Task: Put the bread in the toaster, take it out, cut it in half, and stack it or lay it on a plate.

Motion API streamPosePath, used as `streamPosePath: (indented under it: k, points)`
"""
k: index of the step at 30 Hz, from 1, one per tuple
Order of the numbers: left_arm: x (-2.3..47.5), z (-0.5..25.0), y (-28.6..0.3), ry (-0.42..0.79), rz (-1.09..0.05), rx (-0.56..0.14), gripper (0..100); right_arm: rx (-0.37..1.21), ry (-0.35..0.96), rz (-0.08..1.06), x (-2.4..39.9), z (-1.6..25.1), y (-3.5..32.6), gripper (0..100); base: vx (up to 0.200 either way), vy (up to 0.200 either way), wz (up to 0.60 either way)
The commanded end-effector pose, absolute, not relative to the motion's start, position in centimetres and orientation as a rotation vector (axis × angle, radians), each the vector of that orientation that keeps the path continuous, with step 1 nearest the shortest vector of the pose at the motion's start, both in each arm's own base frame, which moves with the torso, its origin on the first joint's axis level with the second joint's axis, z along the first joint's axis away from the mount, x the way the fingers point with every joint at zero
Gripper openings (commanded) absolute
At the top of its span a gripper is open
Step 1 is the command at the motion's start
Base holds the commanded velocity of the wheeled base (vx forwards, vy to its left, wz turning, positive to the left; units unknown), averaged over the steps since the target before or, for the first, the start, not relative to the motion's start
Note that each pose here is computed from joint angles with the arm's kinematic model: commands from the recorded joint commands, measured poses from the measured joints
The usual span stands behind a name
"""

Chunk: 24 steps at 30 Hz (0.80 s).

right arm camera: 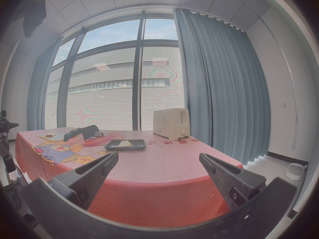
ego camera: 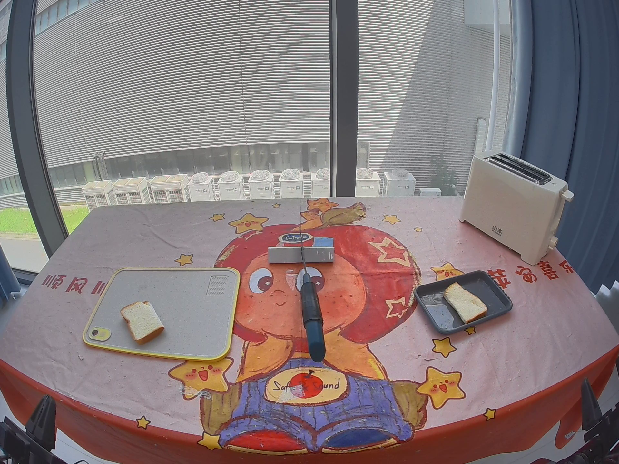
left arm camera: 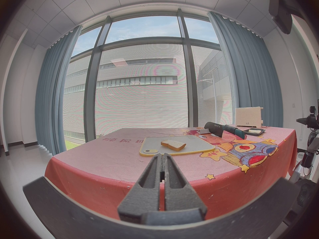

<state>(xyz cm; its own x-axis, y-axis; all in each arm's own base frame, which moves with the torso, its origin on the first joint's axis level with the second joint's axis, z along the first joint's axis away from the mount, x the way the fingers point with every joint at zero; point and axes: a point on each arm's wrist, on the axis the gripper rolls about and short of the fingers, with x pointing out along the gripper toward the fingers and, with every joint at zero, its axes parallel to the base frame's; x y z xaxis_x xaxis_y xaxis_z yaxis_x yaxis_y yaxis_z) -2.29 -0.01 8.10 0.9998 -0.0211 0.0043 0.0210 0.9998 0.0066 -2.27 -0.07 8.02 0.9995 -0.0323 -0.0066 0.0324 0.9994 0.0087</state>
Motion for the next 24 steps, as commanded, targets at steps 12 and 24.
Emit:
streamPosePath:
  k: [12, 24]
  points:
    - [-2.28, 7.58, -0.01, -0.003, -0.021, 0.008, 0, 0.003, 0.005, -0.026, -2.29, 7.53, -0.06, 100, 0.0, 0.0, 0.0]
    - [-2.28, 7.58, -0.01, -0.003, -0.021, 0.006, 0, 0.005, 0.003, -0.026, -2.29, 7.54, -0.06, 100, 0.0, 0.0, 0.0]
